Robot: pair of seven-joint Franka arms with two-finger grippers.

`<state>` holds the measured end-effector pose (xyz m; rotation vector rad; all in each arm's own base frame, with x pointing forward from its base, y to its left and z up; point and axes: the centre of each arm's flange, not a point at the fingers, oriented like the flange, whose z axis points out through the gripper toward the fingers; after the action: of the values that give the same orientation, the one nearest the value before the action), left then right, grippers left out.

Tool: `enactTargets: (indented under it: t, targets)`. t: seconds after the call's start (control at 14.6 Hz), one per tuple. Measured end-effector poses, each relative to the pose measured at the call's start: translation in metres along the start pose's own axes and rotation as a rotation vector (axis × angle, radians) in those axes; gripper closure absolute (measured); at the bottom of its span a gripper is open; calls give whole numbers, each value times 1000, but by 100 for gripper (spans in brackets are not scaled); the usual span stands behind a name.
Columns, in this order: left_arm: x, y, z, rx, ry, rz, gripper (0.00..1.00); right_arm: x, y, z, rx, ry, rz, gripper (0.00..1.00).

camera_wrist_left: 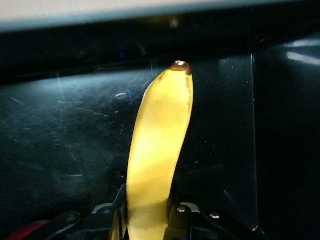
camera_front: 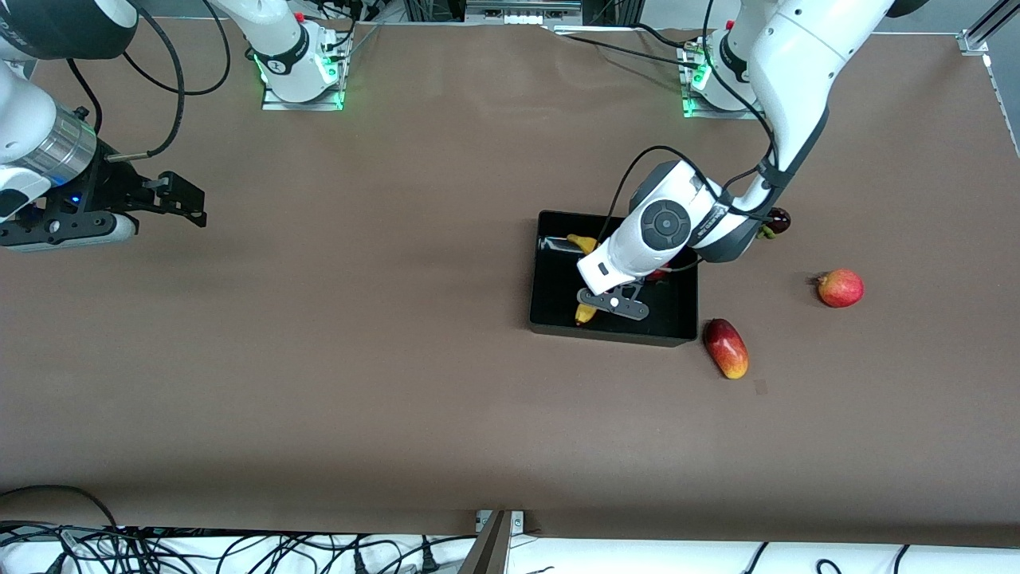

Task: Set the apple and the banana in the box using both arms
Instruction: 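Carry the banana over the box with the left gripper and lower it, then open the left gripper and lift it away from the banana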

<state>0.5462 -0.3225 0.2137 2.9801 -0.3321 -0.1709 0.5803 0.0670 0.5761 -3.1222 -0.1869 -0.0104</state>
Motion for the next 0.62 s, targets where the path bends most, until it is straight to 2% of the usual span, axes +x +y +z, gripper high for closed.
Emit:
enactTargets:
  t: [0.14, 0.34, 0.55, 0.62]
  targets:
    - [-1, -1, 5, 2, -5, 2, 54, 0, 0, 0, 0, 0, 0, 0]
    - [4, -6, -9, 19, 18, 8, 27, 0, 0, 0, 0, 0, 0, 0]
    - [7, -15, -74, 72, 50, -5, 0, 0, 0, 0, 0, 0, 0, 0]
    - [5, -20, -107, 99, 66, -12, 0, 0, 0, 0, 0, 0, 0, 0]
